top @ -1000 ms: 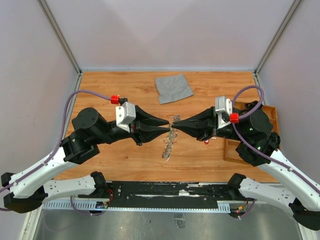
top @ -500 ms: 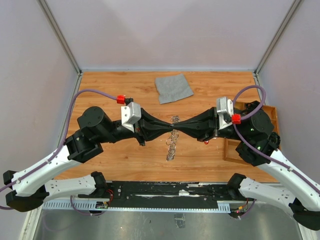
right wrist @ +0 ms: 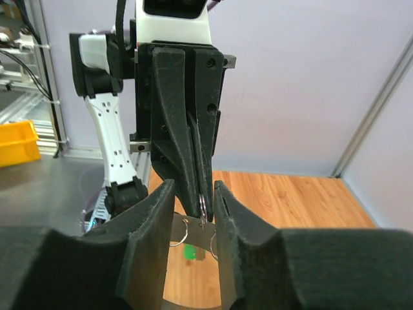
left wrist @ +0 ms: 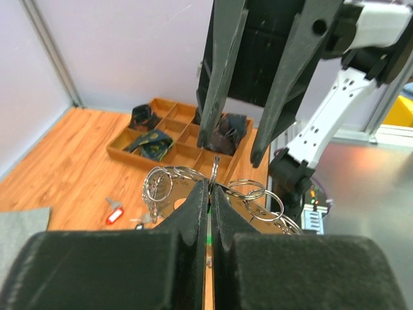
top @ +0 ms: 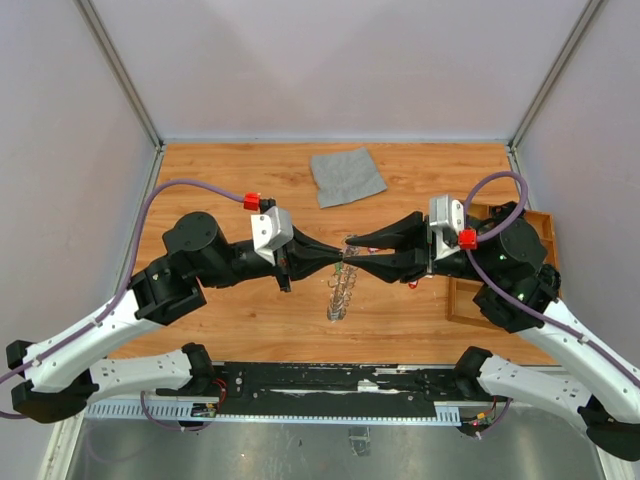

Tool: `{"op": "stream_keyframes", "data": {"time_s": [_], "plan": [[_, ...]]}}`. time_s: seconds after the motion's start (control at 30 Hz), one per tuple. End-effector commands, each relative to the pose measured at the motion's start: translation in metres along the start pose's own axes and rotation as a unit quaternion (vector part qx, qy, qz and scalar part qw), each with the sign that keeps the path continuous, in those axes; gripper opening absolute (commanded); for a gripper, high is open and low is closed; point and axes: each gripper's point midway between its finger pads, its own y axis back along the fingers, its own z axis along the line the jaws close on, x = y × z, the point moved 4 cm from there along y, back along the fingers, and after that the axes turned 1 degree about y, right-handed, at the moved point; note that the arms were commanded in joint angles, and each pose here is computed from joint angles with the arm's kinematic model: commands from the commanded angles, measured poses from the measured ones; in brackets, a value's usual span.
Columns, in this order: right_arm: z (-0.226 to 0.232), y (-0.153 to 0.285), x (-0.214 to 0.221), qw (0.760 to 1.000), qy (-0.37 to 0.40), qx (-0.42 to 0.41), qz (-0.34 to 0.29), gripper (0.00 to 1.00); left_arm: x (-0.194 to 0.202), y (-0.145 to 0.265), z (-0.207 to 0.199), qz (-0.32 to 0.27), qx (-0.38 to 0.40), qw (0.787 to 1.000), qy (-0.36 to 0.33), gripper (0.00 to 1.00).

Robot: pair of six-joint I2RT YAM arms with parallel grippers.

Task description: Put the keys on the keyring

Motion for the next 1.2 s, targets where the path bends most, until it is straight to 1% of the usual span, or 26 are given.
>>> {"op": "stream_keyframes", "data": {"time_s": [0.0,0.13,0.3,0.47,0.67,1.0,1.17], "plan": [[0.001,0.006,-0.015,1.000,0.027,0.012,0.009,0.34,-0.005,0.007,0.010,0.022,-0.032,0.999,-0.033,0.01],[-0.004,0.012,-0.003,0.997,0.018,0.030,0.062,0.38,0.006,0.010,0.015,0.073,-0.040,0.996,-0.046,0.01],[-0.012,0.017,0.020,0.988,-0.003,0.057,0.143,0.39,0.022,0.013,0.019,0.136,-0.042,0.988,-0.056,0.01],[-0.010,0.018,0.036,0.980,-0.022,0.039,0.192,0.39,0.032,0.015,0.024,0.177,-0.050,0.981,-0.064,0.01],[-0.006,0.013,0.050,0.977,-0.040,0.009,0.209,0.39,0.035,0.016,0.025,0.193,-0.051,0.978,-0.067,0.00],[-0.007,-0.003,0.063,0.977,-0.054,-0.026,0.206,0.38,0.036,0.015,0.023,0.195,-0.041,0.978,-0.063,0.01],[-0.007,-0.008,0.068,0.976,-0.060,-0.036,0.206,0.36,0.036,0.014,0.021,0.195,-0.034,0.978,-0.061,0.01]]}}
